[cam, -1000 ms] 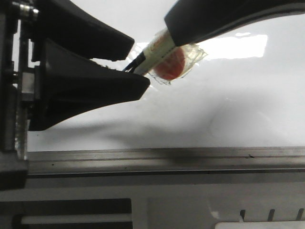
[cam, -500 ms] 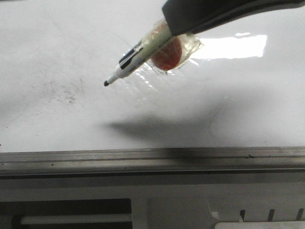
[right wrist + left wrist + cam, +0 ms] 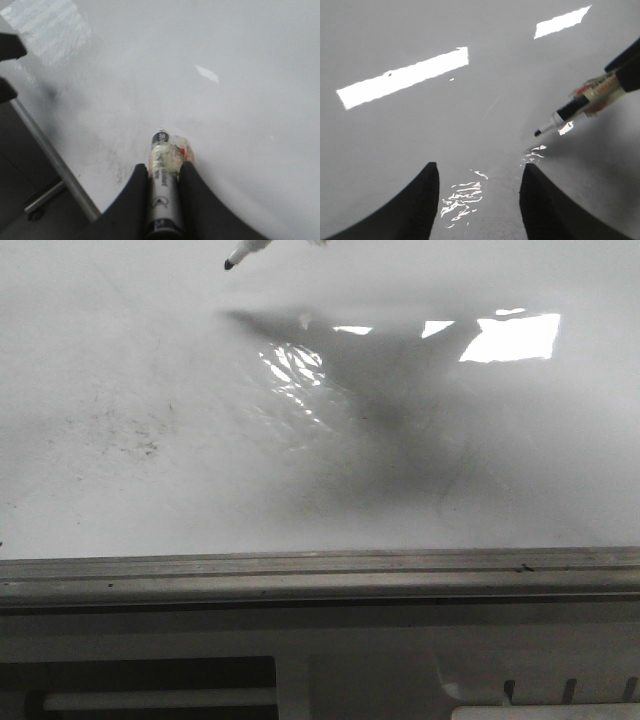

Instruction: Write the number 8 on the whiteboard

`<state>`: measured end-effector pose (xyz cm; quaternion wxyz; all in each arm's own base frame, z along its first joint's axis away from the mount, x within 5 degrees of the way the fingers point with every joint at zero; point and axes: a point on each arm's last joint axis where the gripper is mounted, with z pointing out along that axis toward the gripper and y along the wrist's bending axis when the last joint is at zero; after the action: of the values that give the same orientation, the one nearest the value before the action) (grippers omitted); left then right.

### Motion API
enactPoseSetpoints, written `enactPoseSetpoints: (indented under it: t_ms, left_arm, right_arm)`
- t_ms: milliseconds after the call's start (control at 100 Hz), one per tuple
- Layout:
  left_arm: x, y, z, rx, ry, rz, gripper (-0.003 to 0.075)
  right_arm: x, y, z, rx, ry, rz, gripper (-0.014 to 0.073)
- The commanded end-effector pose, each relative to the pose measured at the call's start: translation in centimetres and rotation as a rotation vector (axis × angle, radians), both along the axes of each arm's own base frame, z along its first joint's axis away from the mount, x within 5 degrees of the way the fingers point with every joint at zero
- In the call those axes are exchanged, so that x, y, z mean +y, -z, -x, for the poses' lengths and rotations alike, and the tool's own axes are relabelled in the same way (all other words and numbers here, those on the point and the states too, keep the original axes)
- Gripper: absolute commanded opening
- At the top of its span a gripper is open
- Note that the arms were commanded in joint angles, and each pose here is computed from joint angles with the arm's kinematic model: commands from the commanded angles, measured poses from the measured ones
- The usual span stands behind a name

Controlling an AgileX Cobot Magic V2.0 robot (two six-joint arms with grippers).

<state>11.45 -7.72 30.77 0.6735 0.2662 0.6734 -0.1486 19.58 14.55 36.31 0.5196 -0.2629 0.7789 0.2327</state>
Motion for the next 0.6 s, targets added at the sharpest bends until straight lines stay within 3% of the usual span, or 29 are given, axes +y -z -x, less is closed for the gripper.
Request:
enactPoseSetpoints:
  t_ms: [0,230,430,590]
  left_arm:
    - [0.0,-1.6,0.0,-0.073,-0.003,0.075,0.0332]
    - [0.0,-1.6,0.0,-0.073,-0.003,0.075,0.0332]
    - [0.0,-1.6,0.0,-0.074,-0.003,0.075,0.0332]
    - [0.0,-1.6,0.0,-0.076,-0.003,0.076,0.0332]
  right_arm:
    - [-0.7,-2.4,-1.1,-0.08,0.066,-0.054,-0.006]
    - [0.2,0.2,-2.6,0.067,0.027,0.033,-0.006]
    - [-0.6,0.0,-1.7,0.053,0.022,0.126,-0.006]
    - [-0.9,1.1,-1.2,0.161,0.013,0.196,-0.006]
